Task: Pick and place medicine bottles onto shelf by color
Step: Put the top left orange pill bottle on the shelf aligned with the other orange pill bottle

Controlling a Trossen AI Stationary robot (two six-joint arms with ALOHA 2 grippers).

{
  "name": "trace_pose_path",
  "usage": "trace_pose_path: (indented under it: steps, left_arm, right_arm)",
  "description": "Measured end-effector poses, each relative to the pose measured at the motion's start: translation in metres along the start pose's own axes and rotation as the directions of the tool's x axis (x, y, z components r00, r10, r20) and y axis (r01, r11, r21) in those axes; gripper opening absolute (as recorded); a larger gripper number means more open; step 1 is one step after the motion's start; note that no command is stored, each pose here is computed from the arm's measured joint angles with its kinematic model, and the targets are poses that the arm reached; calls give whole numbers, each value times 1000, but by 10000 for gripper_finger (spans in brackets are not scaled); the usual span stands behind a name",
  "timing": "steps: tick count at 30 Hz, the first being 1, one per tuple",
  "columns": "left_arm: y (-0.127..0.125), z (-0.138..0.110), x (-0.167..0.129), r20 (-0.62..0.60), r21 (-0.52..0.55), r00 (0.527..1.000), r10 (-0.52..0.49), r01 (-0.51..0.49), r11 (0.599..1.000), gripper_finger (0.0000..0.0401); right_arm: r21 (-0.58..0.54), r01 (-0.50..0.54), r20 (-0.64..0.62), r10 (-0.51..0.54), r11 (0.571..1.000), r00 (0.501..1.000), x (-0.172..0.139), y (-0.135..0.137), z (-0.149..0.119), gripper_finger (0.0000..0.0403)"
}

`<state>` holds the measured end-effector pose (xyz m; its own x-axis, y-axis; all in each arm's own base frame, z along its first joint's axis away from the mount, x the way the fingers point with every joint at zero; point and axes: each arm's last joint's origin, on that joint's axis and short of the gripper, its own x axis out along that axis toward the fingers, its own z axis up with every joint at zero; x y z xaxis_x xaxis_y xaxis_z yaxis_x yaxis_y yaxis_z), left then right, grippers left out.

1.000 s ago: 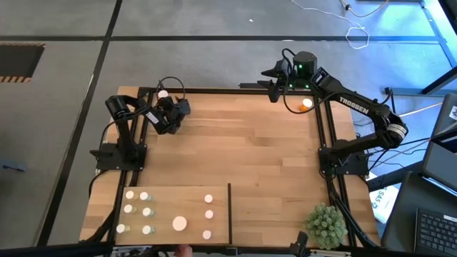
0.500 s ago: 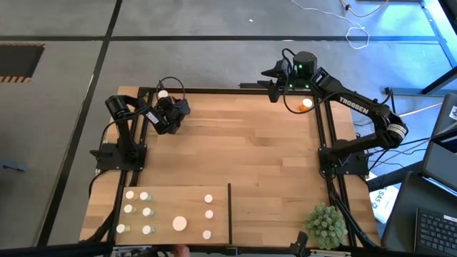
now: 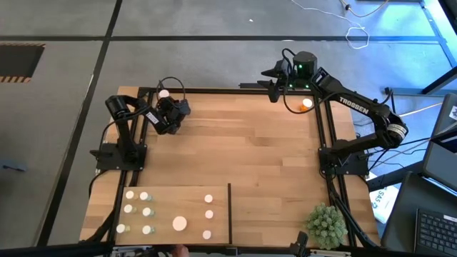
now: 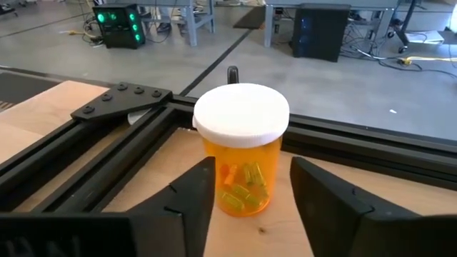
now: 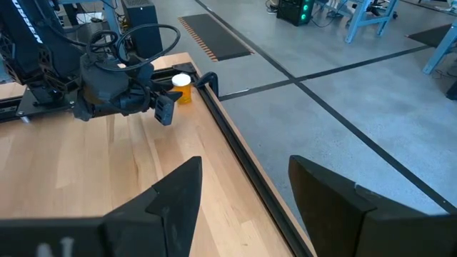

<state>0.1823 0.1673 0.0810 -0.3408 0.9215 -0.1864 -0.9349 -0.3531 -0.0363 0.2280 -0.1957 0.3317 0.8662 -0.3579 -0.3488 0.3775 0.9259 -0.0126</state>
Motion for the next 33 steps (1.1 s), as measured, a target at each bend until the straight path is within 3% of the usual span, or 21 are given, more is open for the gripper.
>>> trace_pose_path:
  steps: [14,21,27,33]
  left_arm:
    - [-3,0,-3,-15,2,999,-37,37,999,100]
    - [-18,5,-9,-18,85,995,-100,102,991,59]
    - [-30,8,-18,-13,94,989,-148,149,984,25]
    - [-31,8,-28,29,66,992,-119,117,991,2]
  right_arm:
    - [0,0,0,0,1000,1000,0,0,0,213]
    - [0,0,0,0,1000,1000,0,0,0,213]
    - [0,0,0,0,1000,1000,0,0,0,213]
    - [0,0,0,0,1000,1000,0,0,0,213]
